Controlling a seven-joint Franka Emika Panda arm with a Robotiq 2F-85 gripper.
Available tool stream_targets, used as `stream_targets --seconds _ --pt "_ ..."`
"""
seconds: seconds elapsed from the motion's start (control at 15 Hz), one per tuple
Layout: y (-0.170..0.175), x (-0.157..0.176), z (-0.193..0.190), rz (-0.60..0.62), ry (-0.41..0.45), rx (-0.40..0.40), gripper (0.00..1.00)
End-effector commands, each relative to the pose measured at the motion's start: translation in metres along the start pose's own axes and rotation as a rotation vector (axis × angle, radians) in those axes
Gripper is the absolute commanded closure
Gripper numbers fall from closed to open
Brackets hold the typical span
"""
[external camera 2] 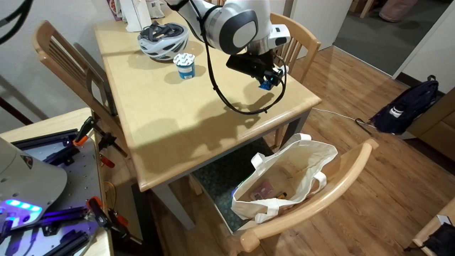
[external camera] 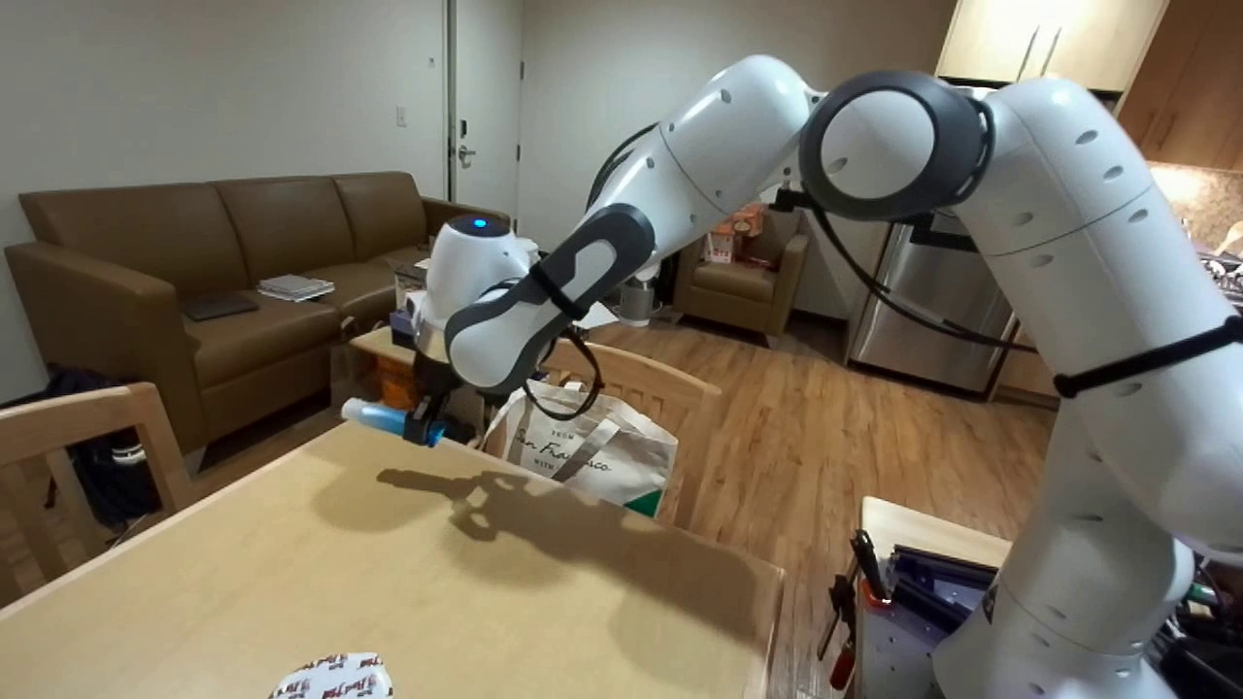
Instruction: Pick the squeeze bottle on the table and put it in the bag
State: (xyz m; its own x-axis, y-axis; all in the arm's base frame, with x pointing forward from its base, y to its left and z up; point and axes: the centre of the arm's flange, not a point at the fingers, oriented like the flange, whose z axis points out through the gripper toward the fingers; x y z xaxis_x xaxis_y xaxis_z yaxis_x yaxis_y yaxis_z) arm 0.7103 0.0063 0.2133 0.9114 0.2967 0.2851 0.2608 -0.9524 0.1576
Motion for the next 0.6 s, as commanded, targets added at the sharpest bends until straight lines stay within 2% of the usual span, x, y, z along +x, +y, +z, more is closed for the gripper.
stream_targets --seconds 0.0,0.13,0.27,0.33,0.53 --pt "0.016 -0.041 -0.059 0.182 -0.003 -0.096 0.89" --pt "0.026 -0.057 -0.079 0.291 -0.004 -0.146 0.89" --pt "0.02 -0.065 -0.095 0.405 0.021 -0.164 0.89" --pt "0.044 -0.043 -0.069 0.329 -0.004 -0.135 0.64" --pt "0.033 -0.051 -0.084 0.391 0.005 -0.135 0.64"
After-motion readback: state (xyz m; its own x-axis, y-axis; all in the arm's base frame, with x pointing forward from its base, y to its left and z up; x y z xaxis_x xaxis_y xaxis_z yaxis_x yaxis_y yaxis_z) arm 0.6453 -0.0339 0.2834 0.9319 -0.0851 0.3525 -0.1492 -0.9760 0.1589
